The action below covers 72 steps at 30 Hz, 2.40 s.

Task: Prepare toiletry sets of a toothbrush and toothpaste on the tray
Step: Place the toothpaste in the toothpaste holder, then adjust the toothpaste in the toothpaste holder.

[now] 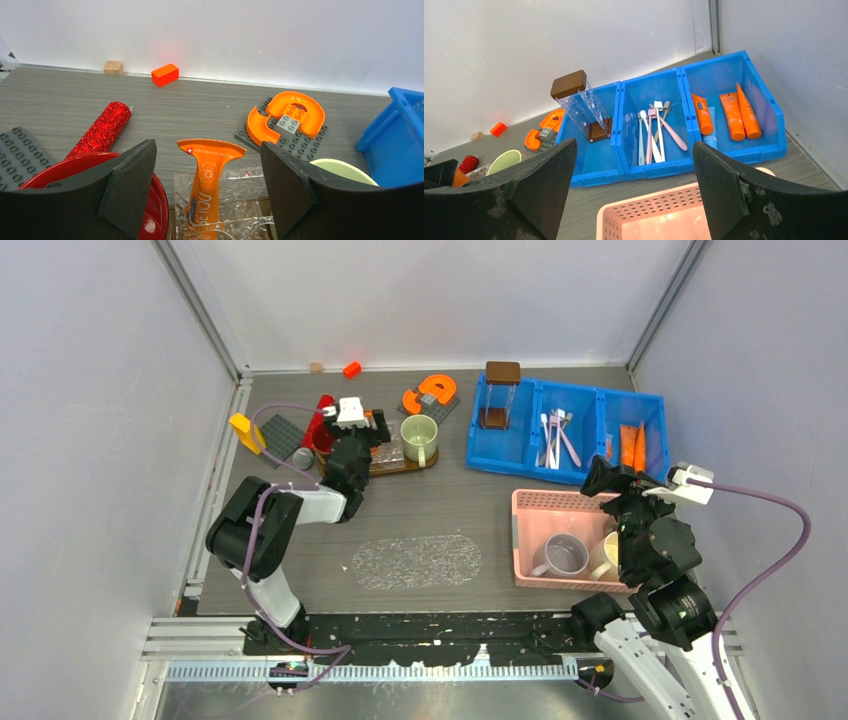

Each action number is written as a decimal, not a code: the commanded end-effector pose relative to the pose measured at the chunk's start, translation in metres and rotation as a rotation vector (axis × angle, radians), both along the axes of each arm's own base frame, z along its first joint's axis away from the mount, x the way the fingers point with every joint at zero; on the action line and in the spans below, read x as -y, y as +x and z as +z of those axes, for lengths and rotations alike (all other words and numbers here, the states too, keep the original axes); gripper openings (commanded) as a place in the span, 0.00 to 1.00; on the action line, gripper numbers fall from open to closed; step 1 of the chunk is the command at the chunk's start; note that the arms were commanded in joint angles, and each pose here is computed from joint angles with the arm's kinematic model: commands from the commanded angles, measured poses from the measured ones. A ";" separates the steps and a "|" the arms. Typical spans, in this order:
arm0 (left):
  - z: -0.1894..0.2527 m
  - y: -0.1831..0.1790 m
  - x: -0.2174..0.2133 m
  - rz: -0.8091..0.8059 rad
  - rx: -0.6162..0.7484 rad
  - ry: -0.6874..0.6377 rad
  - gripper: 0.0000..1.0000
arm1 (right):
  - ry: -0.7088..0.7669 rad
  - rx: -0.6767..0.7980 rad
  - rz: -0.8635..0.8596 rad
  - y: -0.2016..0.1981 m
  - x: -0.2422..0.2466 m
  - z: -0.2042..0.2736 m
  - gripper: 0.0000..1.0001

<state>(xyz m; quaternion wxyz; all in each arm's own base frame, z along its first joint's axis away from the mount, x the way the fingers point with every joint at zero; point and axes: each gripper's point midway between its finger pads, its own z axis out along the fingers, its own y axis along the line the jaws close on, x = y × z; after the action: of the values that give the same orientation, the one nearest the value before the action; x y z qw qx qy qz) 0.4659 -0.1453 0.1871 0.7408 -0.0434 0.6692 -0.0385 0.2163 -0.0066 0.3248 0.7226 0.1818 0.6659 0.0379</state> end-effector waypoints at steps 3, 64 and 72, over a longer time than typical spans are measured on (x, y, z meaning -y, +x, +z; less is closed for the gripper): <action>0.047 -0.010 -0.012 0.034 0.125 -0.087 0.85 | -0.002 0.020 0.008 0.001 -0.002 0.006 0.92; 0.027 0.002 -0.007 0.041 -0.723 0.249 0.40 | 0.001 0.023 0.043 -0.003 -0.006 0.008 0.93; 0.028 -0.003 -0.004 0.013 -0.718 0.233 0.38 | 0.002 0.024 0.044 -0.003 -0.006 0.009 0.92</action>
<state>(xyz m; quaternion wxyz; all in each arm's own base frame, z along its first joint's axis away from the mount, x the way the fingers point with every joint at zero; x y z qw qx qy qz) 0.4675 -0.1414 0.1916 0.4345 0.0356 0.8960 0.0845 0.2116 -0.0028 0.3246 0.7234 0.1697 0.6672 0.0515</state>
